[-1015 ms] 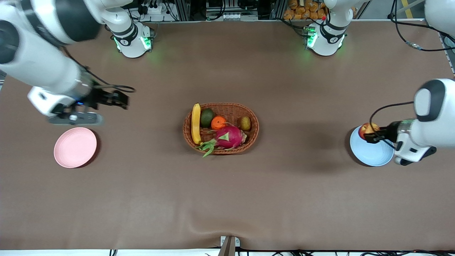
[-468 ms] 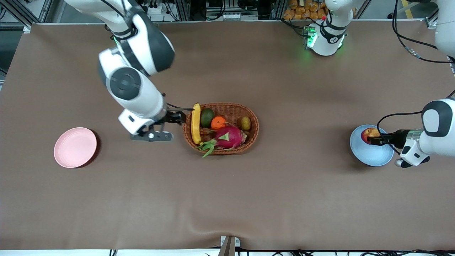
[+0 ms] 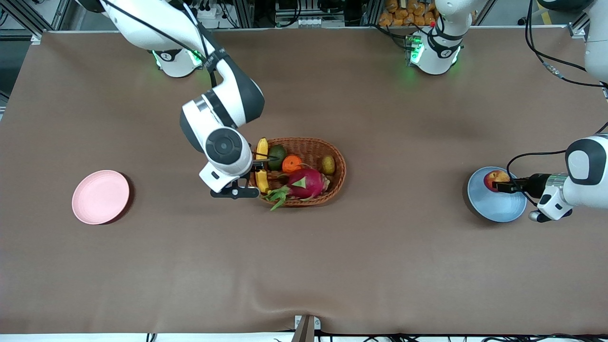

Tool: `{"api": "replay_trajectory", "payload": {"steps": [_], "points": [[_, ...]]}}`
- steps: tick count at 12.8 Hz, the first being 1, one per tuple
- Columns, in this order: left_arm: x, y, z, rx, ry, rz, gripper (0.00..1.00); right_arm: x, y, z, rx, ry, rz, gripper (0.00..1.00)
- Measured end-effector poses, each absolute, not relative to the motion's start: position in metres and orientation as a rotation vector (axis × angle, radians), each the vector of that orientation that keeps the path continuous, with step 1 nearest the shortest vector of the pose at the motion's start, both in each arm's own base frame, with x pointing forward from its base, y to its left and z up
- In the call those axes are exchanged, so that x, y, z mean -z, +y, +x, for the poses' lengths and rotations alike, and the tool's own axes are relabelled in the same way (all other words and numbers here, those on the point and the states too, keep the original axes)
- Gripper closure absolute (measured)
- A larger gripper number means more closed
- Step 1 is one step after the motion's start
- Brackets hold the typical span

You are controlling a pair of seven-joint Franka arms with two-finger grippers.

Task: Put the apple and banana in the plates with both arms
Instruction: 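Release the apple on the blue plate while the right gripper grasps the banana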

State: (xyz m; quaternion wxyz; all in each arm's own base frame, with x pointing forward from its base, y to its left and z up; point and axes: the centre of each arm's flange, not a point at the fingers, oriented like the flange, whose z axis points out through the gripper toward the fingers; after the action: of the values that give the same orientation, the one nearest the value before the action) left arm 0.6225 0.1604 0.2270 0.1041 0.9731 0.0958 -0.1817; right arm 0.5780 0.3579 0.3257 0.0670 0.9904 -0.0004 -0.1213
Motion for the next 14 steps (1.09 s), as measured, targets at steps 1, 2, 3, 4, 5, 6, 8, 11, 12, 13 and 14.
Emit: {"api": "replay_trajectory", "payload": {"steps": [1,2,3,4,5,6,8,11,12,13,14], "points": [[-0.228,0.159,0.624,0.522,0.27,2.864,0.26,-0.313,0.365,0.575,0.374,-0.025,2.975,0.05],[-0.231,0.158,0.627,0.505,0.266,2.859,0.15,-0.301,0.375,0.571,0.365,-0.06,2.972,0.07],[-0.238,0.158,0.632,0.477,0.263,2.861,0.04,-0.29,0.383,0.567,0.359,-0.09,2.966,0.09],[-0.251,0.157,0.64,0.436,0.257,2.868,0.0,-0.28,0.39,0.562,0.359,-0.102,2.953,0.09],[-0.27,0.152,0.649,0.386,0.239,2.877,0.0,-0.272,0.395,0.559,0.352,-0.11,2.934,0.09],[-0.293,0.143,0.656,0.34,0.213,2.885,0.0,-0.266,0.396,0.558,0.347,-0.12,2.921,0.11],[-0.349,0.116,0.666,0.254,0.147,2.903,0.0,-0.262,0.394,0.558,0.345,-0.127,2.91,0.16],[-0.434,0.059,0.663,0.142,0.109,2.935,0.0,-0.249,0.394,0.56,0.341,-0.142,2.909,0.17],[-0.46,0.04,0.657,0.126,0.112,2.946,0.0,-0.242,0.394,0.56,0.342,-0.148,2.905,0.17],[-0.486,0.022,0.649,0.113,0.109,2.962,0.0,-0.234,0.394,0.559,0.345,-0.154,2.898,0.17],[-0.511,0.006,0.64,0.092,0.103,2.979,0.0,-0.229,0.395,0.558,0.345,-0.154,2.892,0.17]]}}
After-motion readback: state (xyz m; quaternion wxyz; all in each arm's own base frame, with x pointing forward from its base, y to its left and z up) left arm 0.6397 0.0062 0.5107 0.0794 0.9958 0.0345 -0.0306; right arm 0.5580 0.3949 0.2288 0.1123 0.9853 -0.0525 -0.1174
